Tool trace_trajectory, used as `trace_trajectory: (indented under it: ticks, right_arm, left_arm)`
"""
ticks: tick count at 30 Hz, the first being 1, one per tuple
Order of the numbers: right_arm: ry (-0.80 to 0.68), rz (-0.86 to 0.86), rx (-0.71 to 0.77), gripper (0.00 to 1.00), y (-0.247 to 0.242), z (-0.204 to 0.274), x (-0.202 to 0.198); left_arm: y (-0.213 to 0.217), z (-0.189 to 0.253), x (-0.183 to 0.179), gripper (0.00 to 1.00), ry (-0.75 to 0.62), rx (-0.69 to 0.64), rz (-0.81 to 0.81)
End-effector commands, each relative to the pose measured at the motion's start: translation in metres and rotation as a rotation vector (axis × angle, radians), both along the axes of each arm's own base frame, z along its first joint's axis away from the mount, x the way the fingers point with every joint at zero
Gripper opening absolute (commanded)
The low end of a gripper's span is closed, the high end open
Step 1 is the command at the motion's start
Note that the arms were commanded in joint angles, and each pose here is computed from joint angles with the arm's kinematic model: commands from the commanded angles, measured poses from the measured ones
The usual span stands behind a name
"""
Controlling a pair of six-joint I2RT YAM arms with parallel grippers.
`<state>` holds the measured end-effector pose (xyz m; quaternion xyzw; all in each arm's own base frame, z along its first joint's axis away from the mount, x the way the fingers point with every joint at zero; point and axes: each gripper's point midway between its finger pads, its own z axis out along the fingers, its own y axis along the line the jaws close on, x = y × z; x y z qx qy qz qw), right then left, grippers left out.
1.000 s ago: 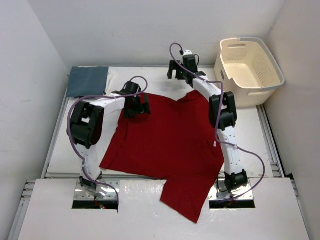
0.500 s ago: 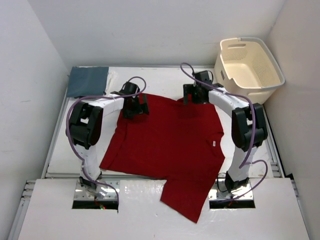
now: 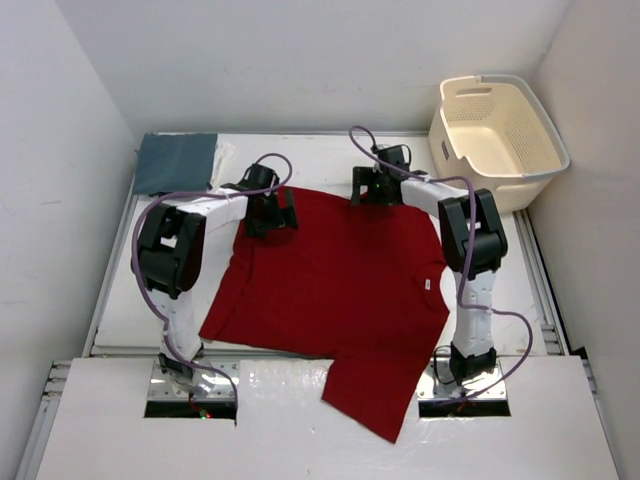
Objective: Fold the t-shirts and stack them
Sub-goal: Flatten out the tshirt
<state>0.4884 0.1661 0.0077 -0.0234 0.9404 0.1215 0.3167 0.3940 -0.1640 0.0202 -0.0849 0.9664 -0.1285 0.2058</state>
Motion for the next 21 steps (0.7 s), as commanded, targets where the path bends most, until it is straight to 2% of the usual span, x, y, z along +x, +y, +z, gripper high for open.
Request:
trace_trajectory:
  ticks: [1, 5, 10, 13, 14, 15, 16, 17, 19, 21]
  right_arm:
    - [-0.071, 0.001, 0.068, 0.99, 0.016, 0.011, 0.027]
    - [-0.086, -0.005, 0.089, 0.99, 0.021, 0.007, 0.038]
    - [-0.154, -0.019, 0.137, 0.99, 0.034, 0.016, 0.069]
    - [-0.283, -0.029, 0.200, 0.99, 0.051, 0.032, 0.113]
    - [-0.397, -0.020, 0.236, 0.99, 0.061, 0.073, 0.145]
    - [-0.355, -0.016, 0.214, 0.99, 0.065, 0.039, 0.153]
    - [-0.376, -0.017, 0.212, 0.99, 0.070, 0.043, 0.167]
    - [-0.435, -0.021, 0.218, 0.99, 0.073, 0.076, 0.188]
    - [-0.430, -0.017, 0.181, 0.99, 0.069, 0.062, 0.194]
    - [-0.423, -0.007, 0.125, 0.99, 0.059, 0.050, 0.183]
  left_arm:
    - [0.008, 0.002, -0.005, 1.00, 0.007, 0.000, 0.008]
    - [0.009, 0.002, -0.005, 1.00, 0.008, 0.004, 0.003]
    - [0.008, 0.000, -0.006, 1.00, 0.011, -0.001, 0.002]
    - [0.007, -0.001, -0.006, 1.00, 0.017, -0.007, 0.001]
    - [0.006, 0.000, -0.006, 1.00, 0.016, -0.010, 0.000]
    - [0.006, -0.001, -0.007, 1.00, 0.023, -0.011, 0.000]
    - [0.006, 0.000, -0.006, 1.00, 0.020, -0.010, 0.003]
    - [0.006, 0.001, -0.005, 1.00, 0.017, -0.007, 0.006]
    - [0.006, 0.008, 0.000, 1.00, -0.005, -0.009, 0.012]
    - [0.007, 0.011, 0.003, 1.00, -0.015, -0.002, 0.015]
